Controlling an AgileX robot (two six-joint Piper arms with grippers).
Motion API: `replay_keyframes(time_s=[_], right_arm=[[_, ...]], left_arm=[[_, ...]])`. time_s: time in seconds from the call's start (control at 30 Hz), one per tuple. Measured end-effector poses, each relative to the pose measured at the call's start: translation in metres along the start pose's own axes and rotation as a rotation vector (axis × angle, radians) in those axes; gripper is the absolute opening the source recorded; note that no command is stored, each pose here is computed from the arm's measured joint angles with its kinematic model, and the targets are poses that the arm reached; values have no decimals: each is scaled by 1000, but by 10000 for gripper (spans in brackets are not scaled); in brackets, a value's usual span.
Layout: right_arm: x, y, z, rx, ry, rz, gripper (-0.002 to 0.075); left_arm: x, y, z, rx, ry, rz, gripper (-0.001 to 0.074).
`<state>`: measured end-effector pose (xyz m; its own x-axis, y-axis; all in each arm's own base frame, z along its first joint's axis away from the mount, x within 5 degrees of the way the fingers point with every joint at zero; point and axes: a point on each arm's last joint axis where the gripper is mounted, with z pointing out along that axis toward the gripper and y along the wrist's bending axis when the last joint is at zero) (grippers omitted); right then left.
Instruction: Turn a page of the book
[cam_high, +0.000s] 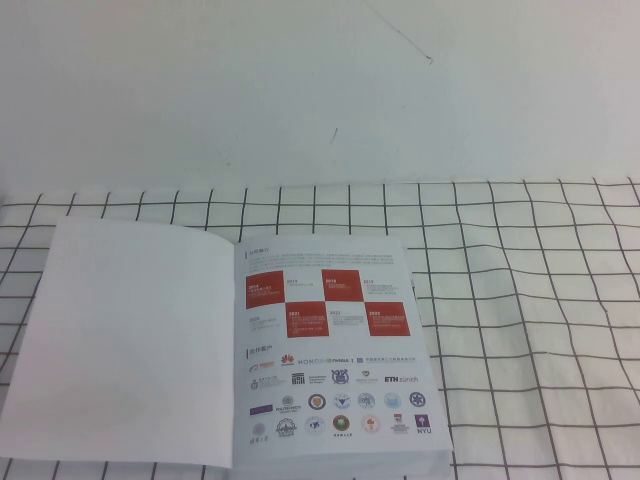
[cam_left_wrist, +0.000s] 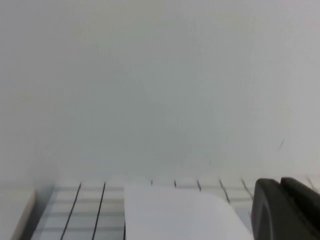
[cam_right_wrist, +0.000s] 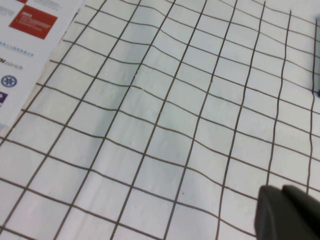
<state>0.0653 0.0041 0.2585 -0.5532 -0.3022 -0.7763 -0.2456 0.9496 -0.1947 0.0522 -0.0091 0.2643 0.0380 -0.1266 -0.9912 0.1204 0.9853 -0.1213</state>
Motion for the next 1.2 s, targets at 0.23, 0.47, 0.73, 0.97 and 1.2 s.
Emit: replay_keyframes(time_s=[0.23, 0.47, 0.73, 0.97, 1.2], right_arm=[[0, 0, 0, 0, 0, 0, 0], [0, 0, 0, 0, 0, 0, 0], [0, 0, 0, 0, 2, 0, 0], [0, 0, 0, 0, 2, 0, 0], [0, 0, 0, 0, 2, 0, 0]], left_arm=[[43, 12, 1, -78, 94, -14, -3], [69, 16, 0, -86, 106, 6, -3], [88, 17, -4, -105, 307, 4, -3], [89, 17, -4, -107, 318, -2, -3], [89, 17, -4, -108, 320, -1, -3]])
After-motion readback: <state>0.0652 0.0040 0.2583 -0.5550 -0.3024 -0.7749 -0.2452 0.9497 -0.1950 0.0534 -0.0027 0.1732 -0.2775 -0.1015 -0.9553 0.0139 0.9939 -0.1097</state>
